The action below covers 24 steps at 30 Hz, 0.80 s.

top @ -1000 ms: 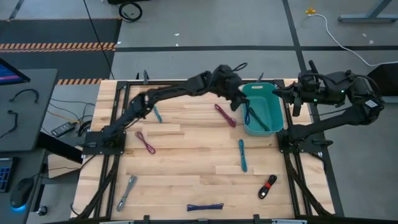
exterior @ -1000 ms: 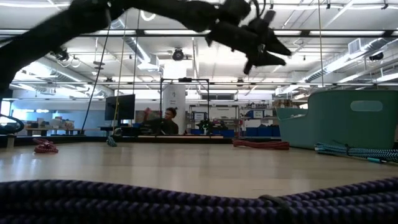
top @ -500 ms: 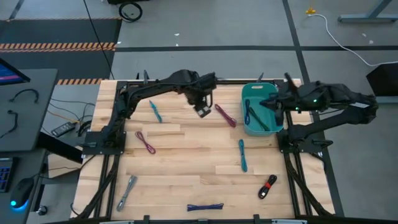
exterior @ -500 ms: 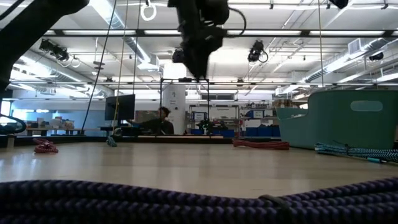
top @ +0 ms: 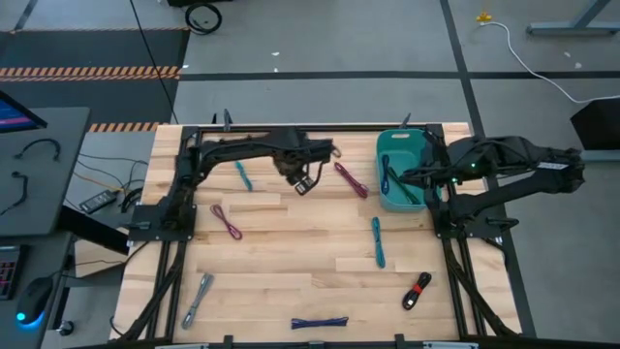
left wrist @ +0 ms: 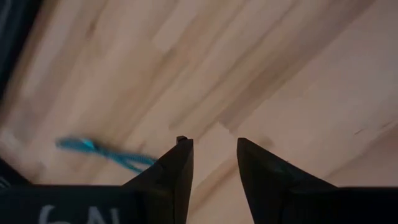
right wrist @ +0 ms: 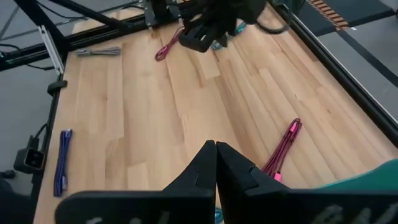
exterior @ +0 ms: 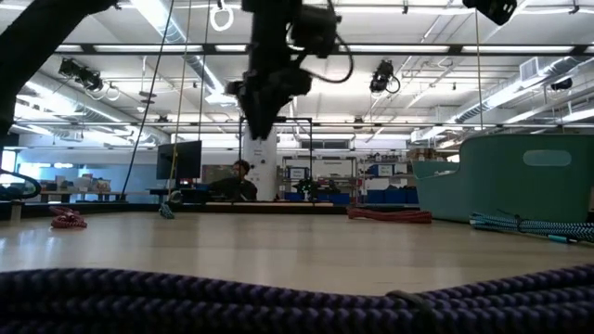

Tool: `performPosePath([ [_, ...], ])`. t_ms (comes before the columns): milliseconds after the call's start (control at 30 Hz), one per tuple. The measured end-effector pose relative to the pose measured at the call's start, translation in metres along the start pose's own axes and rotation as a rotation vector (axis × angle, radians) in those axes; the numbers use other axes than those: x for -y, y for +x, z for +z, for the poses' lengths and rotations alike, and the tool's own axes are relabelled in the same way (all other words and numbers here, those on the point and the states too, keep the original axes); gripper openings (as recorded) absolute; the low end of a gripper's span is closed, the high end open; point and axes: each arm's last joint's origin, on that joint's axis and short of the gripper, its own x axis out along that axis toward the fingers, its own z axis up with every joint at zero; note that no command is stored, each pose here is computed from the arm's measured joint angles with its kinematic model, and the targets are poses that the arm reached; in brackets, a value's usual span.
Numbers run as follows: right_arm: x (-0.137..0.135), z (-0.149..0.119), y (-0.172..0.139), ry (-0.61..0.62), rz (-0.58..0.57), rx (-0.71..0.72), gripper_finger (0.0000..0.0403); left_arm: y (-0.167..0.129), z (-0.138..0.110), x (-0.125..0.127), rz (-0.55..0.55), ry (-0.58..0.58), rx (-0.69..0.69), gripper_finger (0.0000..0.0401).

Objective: Pick and place USB-C Cables
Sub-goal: Put the left green charger cable into the green bin

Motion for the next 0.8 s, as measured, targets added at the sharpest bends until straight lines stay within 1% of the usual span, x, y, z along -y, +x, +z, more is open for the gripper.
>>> performPosePath([
  [100, 0.000, 0.000, 0.000, -0.018, -0.001, 0.001, 0.0007, 0.014, -0.024, -0.009, -0.015, -0.140, 0.000, 0.0132],
  [267, 0.001, 0.000, 0.000, -0.049, -0.030, 0.011, 0.0007, 0.028, -0.065, -0.032, -0.060, -0.461, 0.072, 0.0133],
  [333, 0.001, 0.001, 0.000, -0.061, -0.051, 0.025, 0.0007, 0.036, -0.079, -0.043, -0.040, -0.618, 0.100, 0.0133],
  [433, 0.002, 0.003, 0.000, -0.079, -0.082, 0.052, 0.0007, 0.050, -0.099, -0.059, 0.030, -0.860, 0.104, 0.0140],
  [500, 0.002, 0.005, 0.000, -0.090, -0.095, 0.075, 0.0007, 0.064, -0.110, -0.068, 0.067, -0.982, 0.083, 0.0150],
  [567, 0.002, 0.008, 0.000, -0.101, -0.107, 0.098, 0.0007, 0.080, -0.117, -0.076, 0.082, -1.048, 0.068, 0.0165],
  [600, 0.002, 0.008, 0.000, -0.108, -0.113, 0.107, 0.0007, 0.089, -0.118, -0.079, 0.071, -1.070, 0.071, 0.0174],
  [733, 0.003, 0.012, -0.001, -0.114, -0.127, 0.144, 0.0007, 0.114, -0.116, -0.092, -0.033, -1.154, 0.088, 0.0217],
  [800, 0.004, 0.014, -0.001, -0.102, -0.135, 0.154, 0.0007, 0.122, -0.114, -0.099, -0.062, -1.190, 0.116, 0.0238],
])
